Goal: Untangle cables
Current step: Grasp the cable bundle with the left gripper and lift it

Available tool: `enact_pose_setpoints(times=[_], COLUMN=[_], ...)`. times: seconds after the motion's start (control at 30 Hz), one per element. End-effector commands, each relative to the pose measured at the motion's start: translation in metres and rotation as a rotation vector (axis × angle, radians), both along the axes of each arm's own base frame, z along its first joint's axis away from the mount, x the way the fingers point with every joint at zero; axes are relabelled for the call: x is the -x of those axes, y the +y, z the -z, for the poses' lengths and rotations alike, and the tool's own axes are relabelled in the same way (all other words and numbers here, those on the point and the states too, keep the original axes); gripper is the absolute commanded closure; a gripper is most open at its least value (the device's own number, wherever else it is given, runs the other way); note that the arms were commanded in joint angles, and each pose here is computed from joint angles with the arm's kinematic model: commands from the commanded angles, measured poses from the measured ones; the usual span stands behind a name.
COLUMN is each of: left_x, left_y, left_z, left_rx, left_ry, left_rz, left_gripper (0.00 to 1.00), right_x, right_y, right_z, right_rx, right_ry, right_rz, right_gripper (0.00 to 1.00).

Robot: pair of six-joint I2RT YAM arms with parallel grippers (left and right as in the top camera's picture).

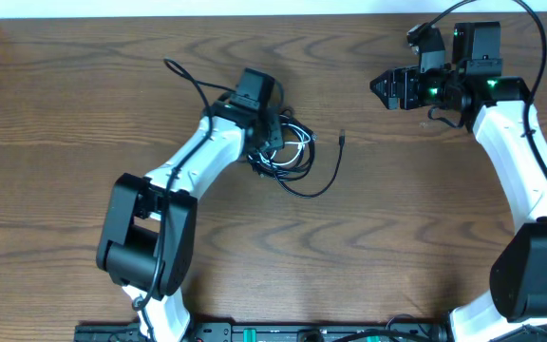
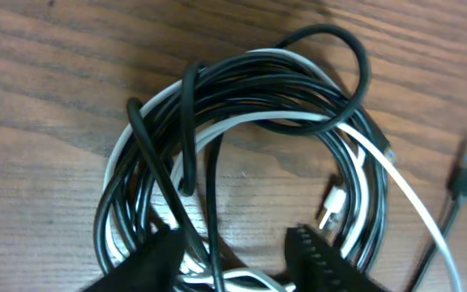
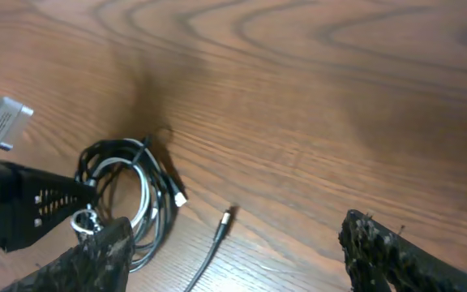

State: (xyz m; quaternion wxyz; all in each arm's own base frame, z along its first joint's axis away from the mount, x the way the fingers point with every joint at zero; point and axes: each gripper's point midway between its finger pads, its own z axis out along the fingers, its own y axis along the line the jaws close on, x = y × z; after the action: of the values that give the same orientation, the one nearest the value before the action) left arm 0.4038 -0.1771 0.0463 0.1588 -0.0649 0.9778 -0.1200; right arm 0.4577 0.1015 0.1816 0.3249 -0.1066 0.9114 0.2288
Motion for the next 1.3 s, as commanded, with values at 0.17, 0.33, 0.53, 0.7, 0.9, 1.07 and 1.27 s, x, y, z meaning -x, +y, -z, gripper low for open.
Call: enact_pose_setpoints(times=[0.17, 0.33, 0.53, 0.7, 0.9, 1.07, 1.27], left_x=[-0.009, -0.011, -0.015, -0.018, -0.002, 0.017, 0.029], left_y=[0.021, 0.023, 0.020, 0.003, -0.027, -0.051, -0.071], left_z=[0.026, 0.038, 0.021, -0.041, -0.116, -0.145, -0.167], left_rx=[-0.111, -0.126, -0.098, 0.037, 0.262, 0.391, 0.556], left_ry=[0.009, 0.015, -0.019, -0.114, -0.190, -0.196, -0.193], left_rz=[-0.168, -0.187, -0.185, -0.150, -0.049, 0.118, 0.268], left_gripper=[0.67, 0.79, 0.93, 0.93, 0.92, 0.92, 0.92], right_x=[-0.006, -0.005, -0.009, -0.017, -0.020, -0.017, -0.009], right_y=[0.001, 0.002, 0.003, 0.004, 0.018, 0.038, 0.060], right_z=[-0.003, -0.003, -0.007, -0.015, -0.020, -0.023, -0.022], right_rx=[0.014, 0.014, -0.001, -0.032, -0.041, -0.049, -0.051], right_ry=[-0.015, -0.015, -0.026, -0.054, -0.084, -0.095, -0.092], right_rz=[0.009, 0.006, 0.022, 0.052, 0.027, -0.008, -0.057], right_gripper=[0.22, 0.23, 0.23, 0.23, 0.26, 0.27, 0.27])
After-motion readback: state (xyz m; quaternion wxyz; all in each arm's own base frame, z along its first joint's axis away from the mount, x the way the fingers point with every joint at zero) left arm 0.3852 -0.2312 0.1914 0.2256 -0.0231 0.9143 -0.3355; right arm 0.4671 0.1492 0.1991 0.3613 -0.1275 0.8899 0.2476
